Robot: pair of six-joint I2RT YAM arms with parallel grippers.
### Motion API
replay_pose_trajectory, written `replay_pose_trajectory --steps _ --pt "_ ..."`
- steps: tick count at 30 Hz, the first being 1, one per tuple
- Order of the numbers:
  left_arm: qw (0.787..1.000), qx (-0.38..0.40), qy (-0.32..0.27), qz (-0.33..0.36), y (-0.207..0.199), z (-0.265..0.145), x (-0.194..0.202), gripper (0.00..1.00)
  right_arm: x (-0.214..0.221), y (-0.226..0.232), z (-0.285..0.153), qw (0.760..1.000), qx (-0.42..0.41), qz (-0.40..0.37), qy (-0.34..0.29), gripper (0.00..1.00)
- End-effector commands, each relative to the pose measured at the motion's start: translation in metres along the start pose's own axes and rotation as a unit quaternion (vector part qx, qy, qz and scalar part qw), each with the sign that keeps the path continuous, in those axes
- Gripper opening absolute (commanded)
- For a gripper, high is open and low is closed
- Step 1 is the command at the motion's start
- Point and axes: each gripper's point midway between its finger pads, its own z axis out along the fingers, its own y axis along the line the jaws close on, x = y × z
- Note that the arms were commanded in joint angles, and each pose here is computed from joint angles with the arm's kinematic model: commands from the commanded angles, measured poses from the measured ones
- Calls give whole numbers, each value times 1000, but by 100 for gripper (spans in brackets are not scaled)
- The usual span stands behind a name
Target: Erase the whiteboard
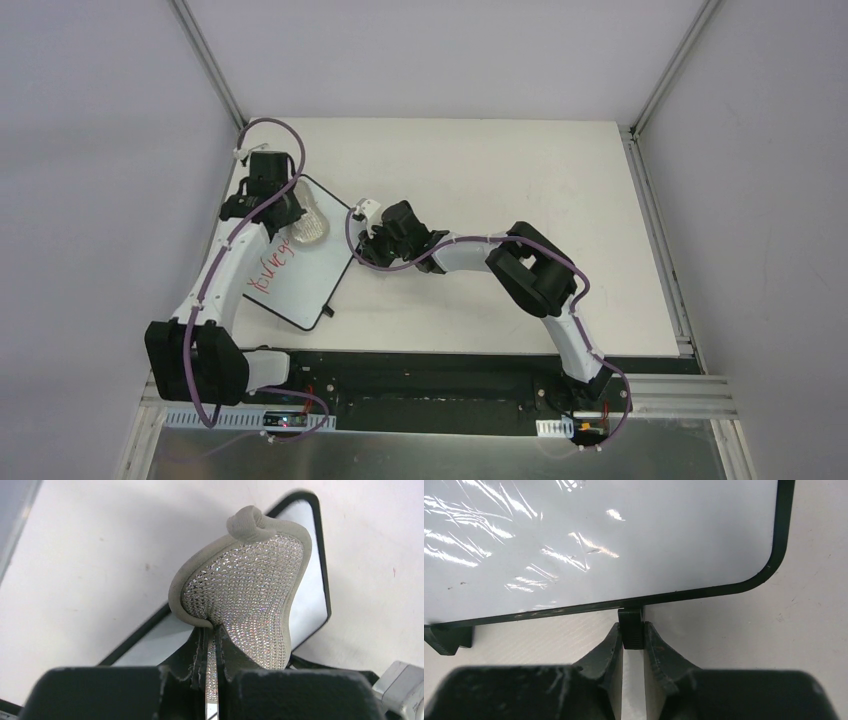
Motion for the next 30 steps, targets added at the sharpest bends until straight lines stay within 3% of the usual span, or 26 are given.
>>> replay_pose_trajectory --steps 1,5,14,20,30 --pt "996 -58 -59 -34 32 -10 -32 0 16 -17 -8 999 30 17 41 0" --pt "998 -37 -48 -30 22 -5 -31 0 16 -17 -7 999 30 17 42 0" --pt "999 34 34 -1 -29 17 11 0 20 -16 -5 998 25 16 46 0" --pt "999 39 10 15 -31 5 10 0 20 -15 -5 998 24 13 48 0" --pt "998 -13 -63 -26 -2 -4 -50 0 20 -14 -6 999 24 11 48 0"
